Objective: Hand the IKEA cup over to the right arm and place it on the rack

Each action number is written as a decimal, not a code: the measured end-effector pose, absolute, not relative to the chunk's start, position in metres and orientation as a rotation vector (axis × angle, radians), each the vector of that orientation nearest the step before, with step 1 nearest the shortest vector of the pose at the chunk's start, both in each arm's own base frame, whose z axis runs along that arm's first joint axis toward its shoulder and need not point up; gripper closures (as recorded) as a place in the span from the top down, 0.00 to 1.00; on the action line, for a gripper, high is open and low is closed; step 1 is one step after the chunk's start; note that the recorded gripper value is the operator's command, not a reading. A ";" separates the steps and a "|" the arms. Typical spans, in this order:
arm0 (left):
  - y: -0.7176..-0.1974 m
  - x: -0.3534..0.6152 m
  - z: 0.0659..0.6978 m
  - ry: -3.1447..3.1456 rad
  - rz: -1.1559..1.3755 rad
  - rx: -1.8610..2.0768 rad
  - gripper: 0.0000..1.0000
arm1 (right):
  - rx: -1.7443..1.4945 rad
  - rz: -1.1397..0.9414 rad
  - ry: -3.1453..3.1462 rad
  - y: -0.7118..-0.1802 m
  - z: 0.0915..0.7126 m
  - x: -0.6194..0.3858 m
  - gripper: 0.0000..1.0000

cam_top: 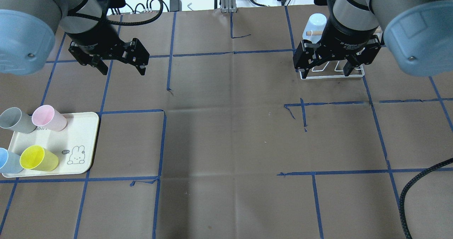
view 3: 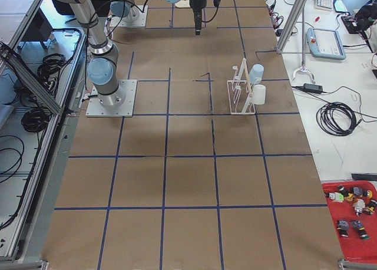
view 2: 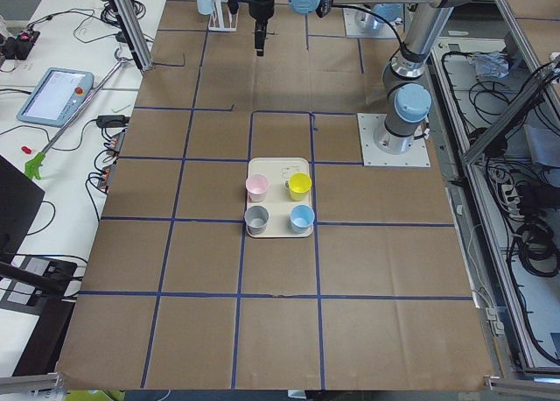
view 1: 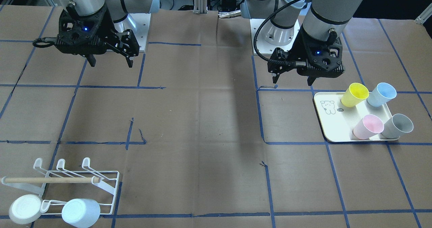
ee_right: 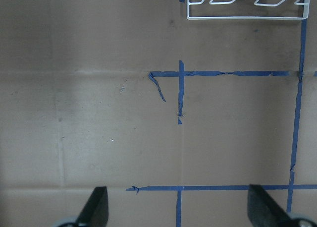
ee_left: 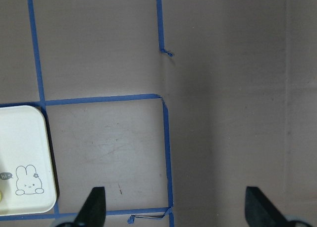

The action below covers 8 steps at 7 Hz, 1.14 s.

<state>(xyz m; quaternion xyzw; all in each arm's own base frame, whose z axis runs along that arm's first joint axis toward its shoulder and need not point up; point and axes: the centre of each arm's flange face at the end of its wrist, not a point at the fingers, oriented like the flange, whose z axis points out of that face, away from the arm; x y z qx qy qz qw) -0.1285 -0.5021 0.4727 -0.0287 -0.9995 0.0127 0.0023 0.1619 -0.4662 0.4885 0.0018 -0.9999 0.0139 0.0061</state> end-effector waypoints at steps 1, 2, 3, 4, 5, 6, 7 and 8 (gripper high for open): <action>-0.502 -0.128 0.473 -3.136 0.040 -0.088 1.00 | 0.004 0.045 -3.129 -0.466 0.489 0.162 1.00; -0.501 -0.127 0.473 -3.137 0.040 -0.086 1.00 | 0.004 0.050 -3.129 -0.467 0.489 0.162 1.00; -0.501 -0.126 0.473 -3.137 0.041 -0.084 1.00 | 0.005 0.062 -3.130 -0.467 0.490 0.162 1.00; -0.501 -0.126 0.473 -3.137 0.041 -0.083 1.00 | 0.004 0.070 -3.129 -0.468 0.490 0.162 1.00; -0.501 -0.126 0.473 -3.137 0.040 -0.083 1.00 | 0.004 0.074 -3.129 -0.468 0.491 0.162 1.00; -0.501 -0.126 0.473 -3.137 0.040 -0.083 1.00 | 0.004 0.076 -3.129 -0.468 0.491 0.162 1.00; -0.501 -0.126 0.473 -3.137 0.041 -0.083 1.00 | 0.004 0.078 -3.128 -0.468 0.491 0.162 1.00; -0.501 -0.126 0.473 -3.137 0.040 -0.083 1.00 | 0.004 0.078 -3.128 -0.468 0.492 0.162 1.00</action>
